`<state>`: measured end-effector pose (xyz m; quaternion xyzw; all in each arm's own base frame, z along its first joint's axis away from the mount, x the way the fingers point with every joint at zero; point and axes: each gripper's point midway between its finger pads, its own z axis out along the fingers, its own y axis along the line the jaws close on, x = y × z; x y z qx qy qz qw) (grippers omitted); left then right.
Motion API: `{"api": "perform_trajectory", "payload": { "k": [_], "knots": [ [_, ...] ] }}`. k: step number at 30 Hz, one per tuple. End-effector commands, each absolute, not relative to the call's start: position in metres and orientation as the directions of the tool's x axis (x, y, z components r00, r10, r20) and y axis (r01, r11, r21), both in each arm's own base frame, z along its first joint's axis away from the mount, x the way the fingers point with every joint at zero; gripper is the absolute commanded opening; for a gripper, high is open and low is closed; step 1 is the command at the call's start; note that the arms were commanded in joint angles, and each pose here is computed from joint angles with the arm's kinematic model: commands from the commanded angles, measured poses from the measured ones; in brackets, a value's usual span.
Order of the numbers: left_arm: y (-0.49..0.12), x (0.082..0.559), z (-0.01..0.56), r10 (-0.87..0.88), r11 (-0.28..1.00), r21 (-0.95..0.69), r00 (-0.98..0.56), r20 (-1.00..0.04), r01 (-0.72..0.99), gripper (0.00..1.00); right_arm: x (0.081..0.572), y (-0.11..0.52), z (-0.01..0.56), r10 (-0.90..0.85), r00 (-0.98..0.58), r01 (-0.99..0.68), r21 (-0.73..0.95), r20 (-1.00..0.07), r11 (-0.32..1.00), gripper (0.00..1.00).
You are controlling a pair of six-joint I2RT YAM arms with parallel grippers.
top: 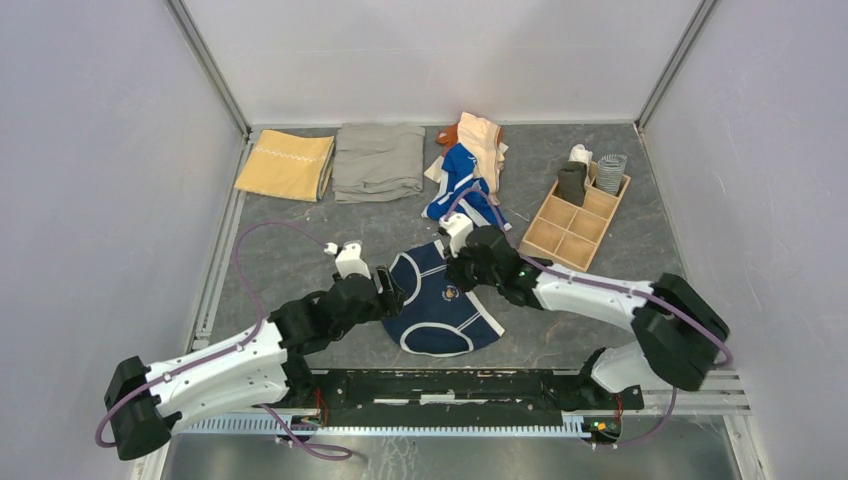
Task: Roll the underwear
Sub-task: Flatten out the underwear at the center of the board.
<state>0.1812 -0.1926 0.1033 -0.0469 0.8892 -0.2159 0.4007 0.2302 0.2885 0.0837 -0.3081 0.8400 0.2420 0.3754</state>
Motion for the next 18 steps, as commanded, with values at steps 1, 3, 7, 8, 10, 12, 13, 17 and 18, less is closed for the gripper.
{"api": "perform_trajectory", "payload": {
  "k": [1,3,7,8,10,12,13,17,18],
  "knots": [
    [-0.180,0.184,0.109,-0.290,0.905,-0.421,-0.640,-0.712,0.058,0.80,0.268,0.323,0.103,-0.321,-0.437,-0.729,0.122,-0.840,0.674,0.06],
    [-0.178,0.183,0.110,-0.301,0.901,-0.431,-0.636,-0.711,0.056,0.82,0.276,0.332,0.090,-0.350,-0.450,-0.729,0.112,-0.821,0.675,0.05],
    [-0.177,0.182,0.114,-0.319,0.889,-0.454,-0.628,-0.709,0.061,0.88,0.294,0.342,0.070,-0.386,-0.466,-0.713,0.080,-0.796,0.697,0.02],
    [-0.176,0.181,0.114,-0.323,0.887,-0.457,-0.628,-0.708,0.059,0.89,0.300,0.342,0.065,-0.395,-0.470,-0.702,0.063,-0.789,0.709,0.02],
    [-0.176,0.180,0.114,-0.334,0.882,-0.467,-0.628,-0.703,0.054,0.91,0.309,0.341,0.057,-0.409,-0.476,-0.683,0.035,-0.778,0.729,0.01],
    [-0.177,0.179,0.112,-0.335,0.879,-0.474,-0.634,-0.697,0.055,0.93,0.317,0.338,0.049,-0.416,-0.488,-0.664,0.017,-0.767,0.747,0.00],
    [-0.177,0.178,0.111,-0.338,0.877,-0.477,-0.636,-0.694,0.054,0.95,0.321,0.335,0.045,-0.415,-0.496,-0.653,0.013,-0.762,0.757,0.00],
    [-0.175,0.178,0.112,-0.337,0.879,-0.474,-0.636,-0.694,0.051,1.00,0.336,0.315,0.032,-0.395,-0.541,-0.586,-0.004,-0.743,0.811,0.00],
    [-0.175,0.178,0.114,-0.339,0.878,-0.476,-0.632,-0.697,0.054,1.00,0.339,0.306,0.029,-0.378,-0.563,-0.554,-0.004,-0.734,0.832,0.00]
  ]
}}
